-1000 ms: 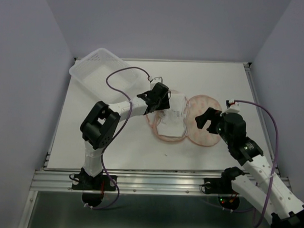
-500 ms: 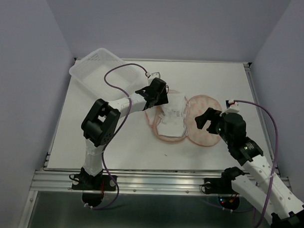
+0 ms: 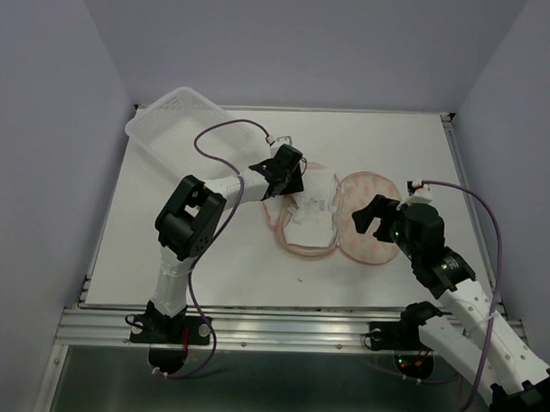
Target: Unzip the laundry bag and remove the bra
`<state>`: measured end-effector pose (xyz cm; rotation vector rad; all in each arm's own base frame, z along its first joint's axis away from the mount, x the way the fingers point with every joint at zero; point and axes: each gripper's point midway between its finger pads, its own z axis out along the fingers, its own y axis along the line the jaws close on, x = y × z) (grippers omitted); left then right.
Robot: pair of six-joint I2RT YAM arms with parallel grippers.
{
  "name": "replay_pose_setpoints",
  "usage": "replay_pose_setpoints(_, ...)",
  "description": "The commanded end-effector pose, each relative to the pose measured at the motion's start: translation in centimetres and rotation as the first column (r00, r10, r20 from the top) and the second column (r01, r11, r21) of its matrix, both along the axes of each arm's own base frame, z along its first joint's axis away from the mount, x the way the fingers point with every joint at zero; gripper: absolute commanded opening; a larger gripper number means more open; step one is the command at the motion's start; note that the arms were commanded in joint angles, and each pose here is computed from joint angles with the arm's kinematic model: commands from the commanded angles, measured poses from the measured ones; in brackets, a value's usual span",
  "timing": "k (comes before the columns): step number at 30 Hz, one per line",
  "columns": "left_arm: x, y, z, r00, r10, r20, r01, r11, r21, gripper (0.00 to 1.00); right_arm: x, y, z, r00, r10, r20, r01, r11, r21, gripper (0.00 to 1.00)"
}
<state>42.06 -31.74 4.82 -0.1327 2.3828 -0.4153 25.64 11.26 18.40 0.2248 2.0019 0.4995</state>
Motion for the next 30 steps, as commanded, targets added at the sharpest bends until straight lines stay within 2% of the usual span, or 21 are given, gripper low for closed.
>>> replay_pose_setpoints(1,1.4,-0.7,3.2,0.997,0.006,0.076,-0.004,1.0,-0.027,0.57,0.6,0.3,1.0,0.999,0.013,0.046,-0.013,1.0,0.012,1.0)
replay_pose_setpoints(3,1.4,-0.5,3.5,0.996,0.011,0.083,-0.009,1.0,-0.022,0.55,0.6,0.3,1.0,0.999,0.013,0.048,-0.013,1.0,0.012,1.0)
replay_pose_setpoints(18,3.0,-0.3,4.8,0.99,0.017,0.136,-0.02,1.0,0.023,0.54,0.6,0.4,0.7,0.999,0.016,0.042,-0.016,1.0,0.011,1.0)
replay_pose_setpoints(30,4.1,-0.3,3.4,0.993,0.014,0.12,-0.025,0.995,0.092,0.54,0.5,0.4,0.8,0.999,0.02,0.045,-0.02,1.0,0.014,1.0)
